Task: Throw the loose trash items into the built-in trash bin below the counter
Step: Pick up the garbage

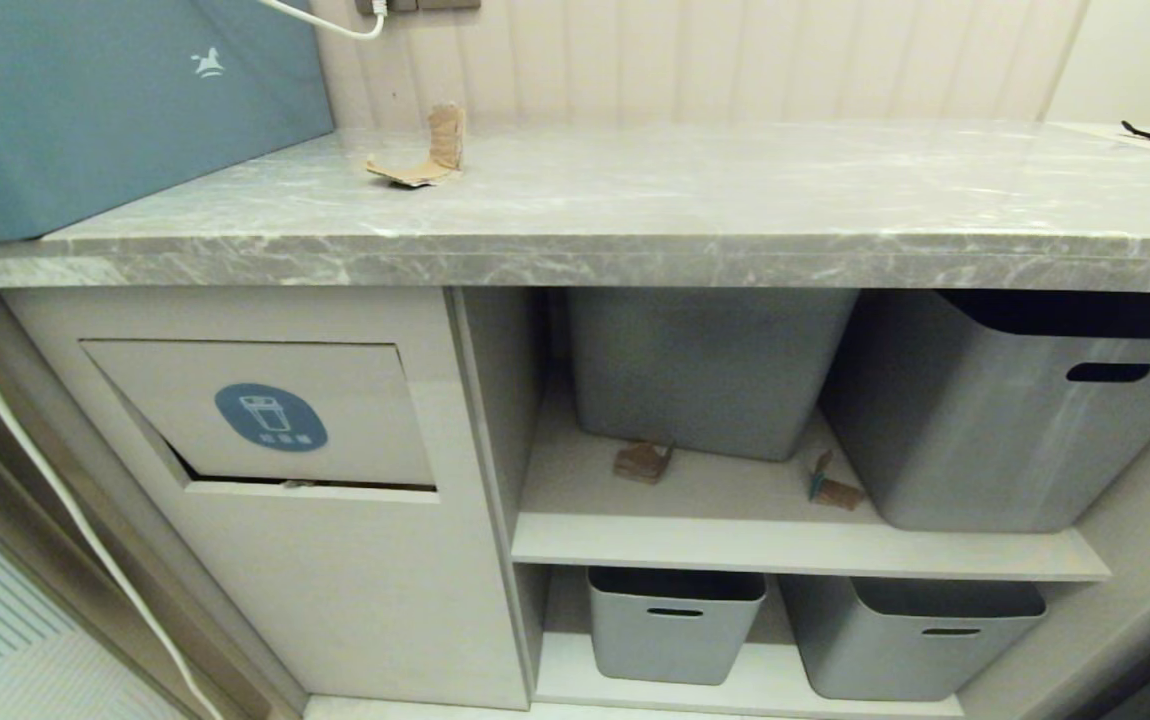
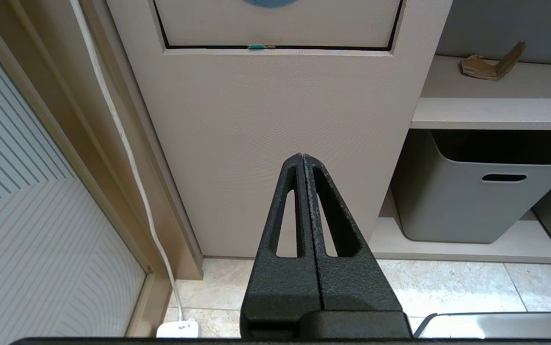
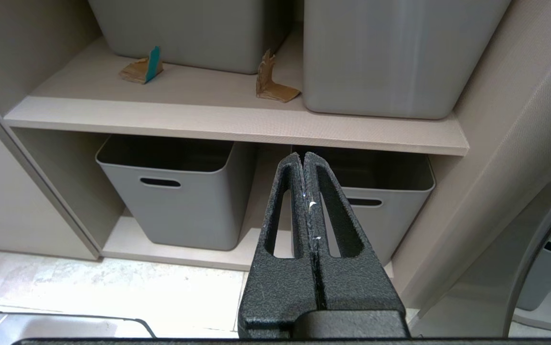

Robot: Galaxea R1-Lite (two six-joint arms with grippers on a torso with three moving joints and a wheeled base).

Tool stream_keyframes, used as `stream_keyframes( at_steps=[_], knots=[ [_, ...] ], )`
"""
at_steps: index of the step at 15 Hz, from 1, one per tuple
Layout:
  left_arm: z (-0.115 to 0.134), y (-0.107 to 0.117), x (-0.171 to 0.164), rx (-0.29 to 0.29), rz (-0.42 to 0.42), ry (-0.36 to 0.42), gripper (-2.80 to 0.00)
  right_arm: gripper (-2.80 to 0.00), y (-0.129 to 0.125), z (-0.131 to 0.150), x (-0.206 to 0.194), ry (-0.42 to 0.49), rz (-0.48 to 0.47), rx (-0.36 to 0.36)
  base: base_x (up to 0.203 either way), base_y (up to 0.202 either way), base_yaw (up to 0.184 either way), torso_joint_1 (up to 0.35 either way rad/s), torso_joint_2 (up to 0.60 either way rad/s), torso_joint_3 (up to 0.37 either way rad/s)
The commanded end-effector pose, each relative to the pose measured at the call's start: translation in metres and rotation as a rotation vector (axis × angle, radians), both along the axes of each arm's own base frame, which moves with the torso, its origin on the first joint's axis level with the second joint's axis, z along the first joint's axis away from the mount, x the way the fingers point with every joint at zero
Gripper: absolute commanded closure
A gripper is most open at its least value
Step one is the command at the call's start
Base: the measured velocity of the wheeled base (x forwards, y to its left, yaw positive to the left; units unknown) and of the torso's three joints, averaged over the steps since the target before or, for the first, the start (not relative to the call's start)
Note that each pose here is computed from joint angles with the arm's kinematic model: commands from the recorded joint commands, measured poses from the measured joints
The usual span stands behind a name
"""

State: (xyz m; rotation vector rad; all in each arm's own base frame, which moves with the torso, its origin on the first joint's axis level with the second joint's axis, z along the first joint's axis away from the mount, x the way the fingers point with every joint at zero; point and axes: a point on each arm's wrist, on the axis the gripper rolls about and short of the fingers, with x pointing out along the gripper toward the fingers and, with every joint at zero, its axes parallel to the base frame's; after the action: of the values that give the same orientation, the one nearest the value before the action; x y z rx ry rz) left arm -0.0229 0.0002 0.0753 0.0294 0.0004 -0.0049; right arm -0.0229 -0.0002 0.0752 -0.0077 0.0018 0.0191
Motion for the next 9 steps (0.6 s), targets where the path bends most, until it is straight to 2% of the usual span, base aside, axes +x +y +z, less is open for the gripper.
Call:
stream_keyframes(
  at_steps=[1,7,9],
  knots=[
    [0.0,0.0,0.0001,0.0,-0.001,0.001,0.0,0.0,0.0,0.0,0.0001,0.001,0.001,0.0,0.0,0.0,0.0,0.0,0.0,0.0],
    [-0.0001,0.0,0.0001,-0.003,0.0,0.003,0.0,0.0,0.0,0.0,0.0001,0.001,0.001,-0.002,0.0,0.0,0.0,0.0,0.0,0.0],
    [0.0001,0.0,0.0001,-0.003,0.0,0.001,0.0,0.0,0.0,0.0,0.0001,0.001,0.001,0.0,0.0,0.0,0.0,0.051,-0.19,-0.143]
  ],
)
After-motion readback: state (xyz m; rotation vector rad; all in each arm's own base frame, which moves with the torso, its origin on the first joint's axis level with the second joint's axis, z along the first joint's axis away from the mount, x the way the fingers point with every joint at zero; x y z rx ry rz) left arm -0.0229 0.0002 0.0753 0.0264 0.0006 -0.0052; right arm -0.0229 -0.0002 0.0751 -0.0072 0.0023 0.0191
